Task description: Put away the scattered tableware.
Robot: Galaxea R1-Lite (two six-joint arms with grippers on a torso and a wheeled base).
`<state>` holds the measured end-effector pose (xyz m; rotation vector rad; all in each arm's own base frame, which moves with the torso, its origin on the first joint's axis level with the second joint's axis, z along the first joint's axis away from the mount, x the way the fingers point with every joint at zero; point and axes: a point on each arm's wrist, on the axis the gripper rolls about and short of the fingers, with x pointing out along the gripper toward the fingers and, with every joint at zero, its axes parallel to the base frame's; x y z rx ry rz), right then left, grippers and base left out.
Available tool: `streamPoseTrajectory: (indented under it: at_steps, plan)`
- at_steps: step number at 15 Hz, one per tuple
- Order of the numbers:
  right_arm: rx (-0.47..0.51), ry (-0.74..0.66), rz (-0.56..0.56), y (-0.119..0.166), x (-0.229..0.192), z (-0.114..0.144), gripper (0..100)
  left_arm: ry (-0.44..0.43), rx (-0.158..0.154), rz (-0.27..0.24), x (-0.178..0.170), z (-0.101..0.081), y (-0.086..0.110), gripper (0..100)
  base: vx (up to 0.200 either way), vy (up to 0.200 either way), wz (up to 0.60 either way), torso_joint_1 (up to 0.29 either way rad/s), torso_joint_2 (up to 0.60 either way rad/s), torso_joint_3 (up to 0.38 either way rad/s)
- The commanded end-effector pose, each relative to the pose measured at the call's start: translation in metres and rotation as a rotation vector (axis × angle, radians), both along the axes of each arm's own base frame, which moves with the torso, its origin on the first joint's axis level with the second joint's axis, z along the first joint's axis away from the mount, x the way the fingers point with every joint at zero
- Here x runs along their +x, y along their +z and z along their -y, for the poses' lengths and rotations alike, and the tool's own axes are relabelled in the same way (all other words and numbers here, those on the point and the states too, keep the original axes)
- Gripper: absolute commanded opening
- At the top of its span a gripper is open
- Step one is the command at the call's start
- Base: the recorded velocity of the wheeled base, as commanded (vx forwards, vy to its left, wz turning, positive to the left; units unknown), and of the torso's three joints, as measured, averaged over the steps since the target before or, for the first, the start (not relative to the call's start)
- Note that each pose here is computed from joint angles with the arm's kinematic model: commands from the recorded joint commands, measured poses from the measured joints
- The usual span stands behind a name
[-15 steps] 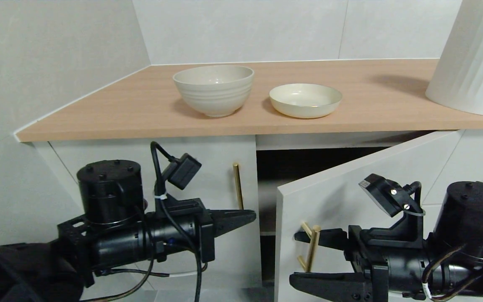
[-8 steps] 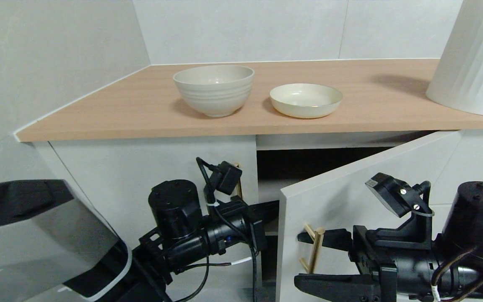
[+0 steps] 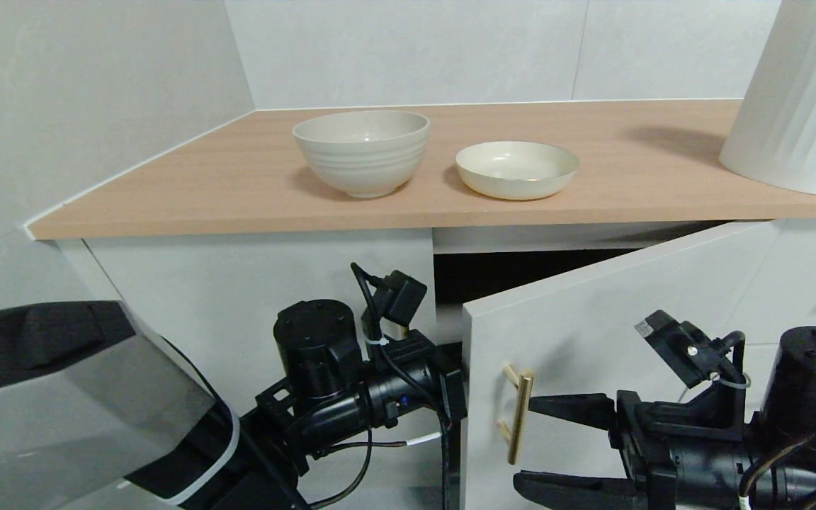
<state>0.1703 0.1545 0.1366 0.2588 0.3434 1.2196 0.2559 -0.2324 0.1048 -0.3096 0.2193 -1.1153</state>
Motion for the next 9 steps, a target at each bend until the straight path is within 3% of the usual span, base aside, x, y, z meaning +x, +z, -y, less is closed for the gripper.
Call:
streamPoseTrajectory:
  at_steps: [1,5,8,9]
  plan:
    - [-0.024,-0.049,-0.01,-0.006,-0.002,0.004,100,-0.012,-0.013,0.016,-0.006,-0.001,0.009,0,0.0,0.0,0.0,0.0,0.0,0.0]
    - [-0.012,-0.091,0.018,0.002,-0.019,0.02,100,-0.024,-0.005,0.01,-0.013,-0.002,0.008,0,0.0,0.0,0.0,0.0,0.0,0.0]
    - [-0.053,-0.233,0.062,-0.001,-0.025,0.028,100,-0.024,-0.008,0.015,-0.017,-0.005,0.016,0,0.0,0.0,0.0,0.0,0.0,0.0]
    - [-0.1,-0.279,0.087,-0.001,-0.029,0.033,100,-0.024,0.007,-0.002,-0.02,-0.008,0.02,0,0.0,0.0,0.0,0.0,0.0,0.0]
